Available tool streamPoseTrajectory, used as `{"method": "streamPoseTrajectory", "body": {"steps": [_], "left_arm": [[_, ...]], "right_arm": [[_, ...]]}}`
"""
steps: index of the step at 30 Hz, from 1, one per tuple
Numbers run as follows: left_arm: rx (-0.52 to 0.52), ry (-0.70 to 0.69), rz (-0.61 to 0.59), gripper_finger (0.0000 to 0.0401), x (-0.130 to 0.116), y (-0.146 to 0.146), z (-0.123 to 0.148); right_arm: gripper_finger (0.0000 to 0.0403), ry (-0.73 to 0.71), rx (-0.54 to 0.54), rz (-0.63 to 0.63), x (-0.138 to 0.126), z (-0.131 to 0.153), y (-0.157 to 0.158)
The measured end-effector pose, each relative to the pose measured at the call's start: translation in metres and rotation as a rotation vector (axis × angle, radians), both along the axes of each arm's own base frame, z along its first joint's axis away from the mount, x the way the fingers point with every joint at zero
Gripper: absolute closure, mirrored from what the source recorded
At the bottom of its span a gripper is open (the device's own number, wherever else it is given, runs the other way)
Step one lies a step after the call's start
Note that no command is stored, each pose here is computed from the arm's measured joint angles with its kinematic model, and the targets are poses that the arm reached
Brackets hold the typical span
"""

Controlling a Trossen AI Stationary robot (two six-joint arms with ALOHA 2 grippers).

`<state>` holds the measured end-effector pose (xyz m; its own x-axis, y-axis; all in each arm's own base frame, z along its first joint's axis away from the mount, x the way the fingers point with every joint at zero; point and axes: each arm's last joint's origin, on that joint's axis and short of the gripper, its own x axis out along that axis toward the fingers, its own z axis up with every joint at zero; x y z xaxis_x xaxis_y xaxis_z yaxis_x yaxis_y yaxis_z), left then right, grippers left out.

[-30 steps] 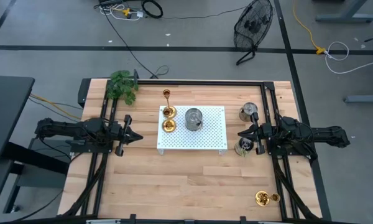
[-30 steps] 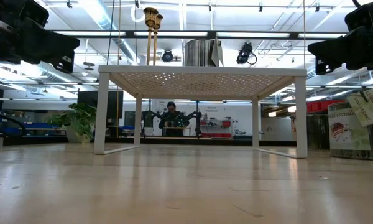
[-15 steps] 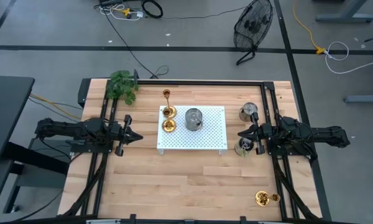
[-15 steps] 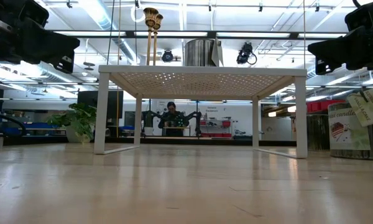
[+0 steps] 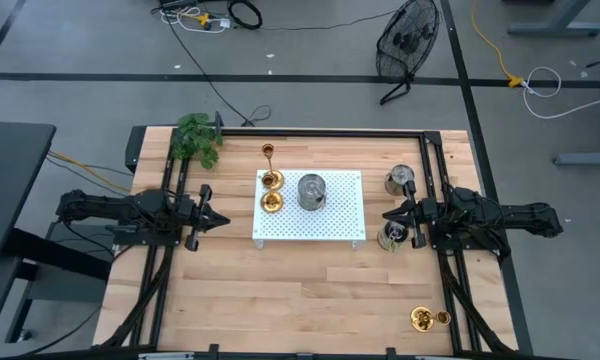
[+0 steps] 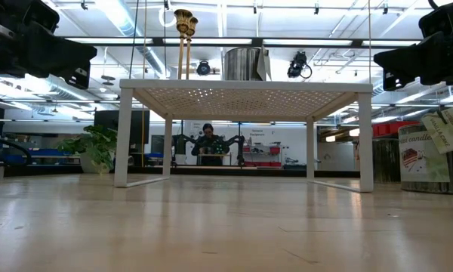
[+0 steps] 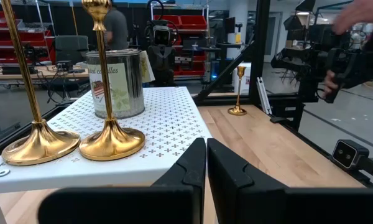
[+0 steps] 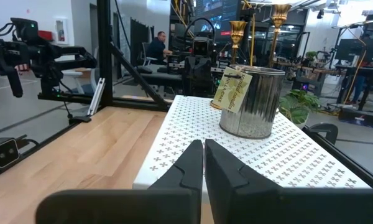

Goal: Pick & Place candle stick holders
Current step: Put the golden candle holder on the shelf

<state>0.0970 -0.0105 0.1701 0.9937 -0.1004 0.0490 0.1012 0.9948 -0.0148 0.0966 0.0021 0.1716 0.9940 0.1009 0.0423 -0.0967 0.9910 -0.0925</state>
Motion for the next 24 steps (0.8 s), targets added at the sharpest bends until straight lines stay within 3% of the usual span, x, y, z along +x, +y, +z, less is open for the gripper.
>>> {"method": "streamPoseTrajectory", "body": {"steps": [9, 19, 24], "left_arm": [[0.000, 0.000, 0.000, 0.0383, 0.0000, 0.0000, 0.0000], [0.000, 0.000, 0.000, 0.0383, 0.0000, 0.0000, 0.0000], [0.000, 0.000, 0.000, 0.0383, 0.0000, 0.0000, 0.0000]], "right_arm": [[0.0382, 0.001, 0.001, 0.000, 0.0000, -0.0001, 0.0000], [0.0382, 0.016, 0.155, 0.017, -0.0001, 0.0000, 0.0003], [0.0382, 0.011, 0.181, 0.018, -0.0001, 0.0008, 0.0003]]}}
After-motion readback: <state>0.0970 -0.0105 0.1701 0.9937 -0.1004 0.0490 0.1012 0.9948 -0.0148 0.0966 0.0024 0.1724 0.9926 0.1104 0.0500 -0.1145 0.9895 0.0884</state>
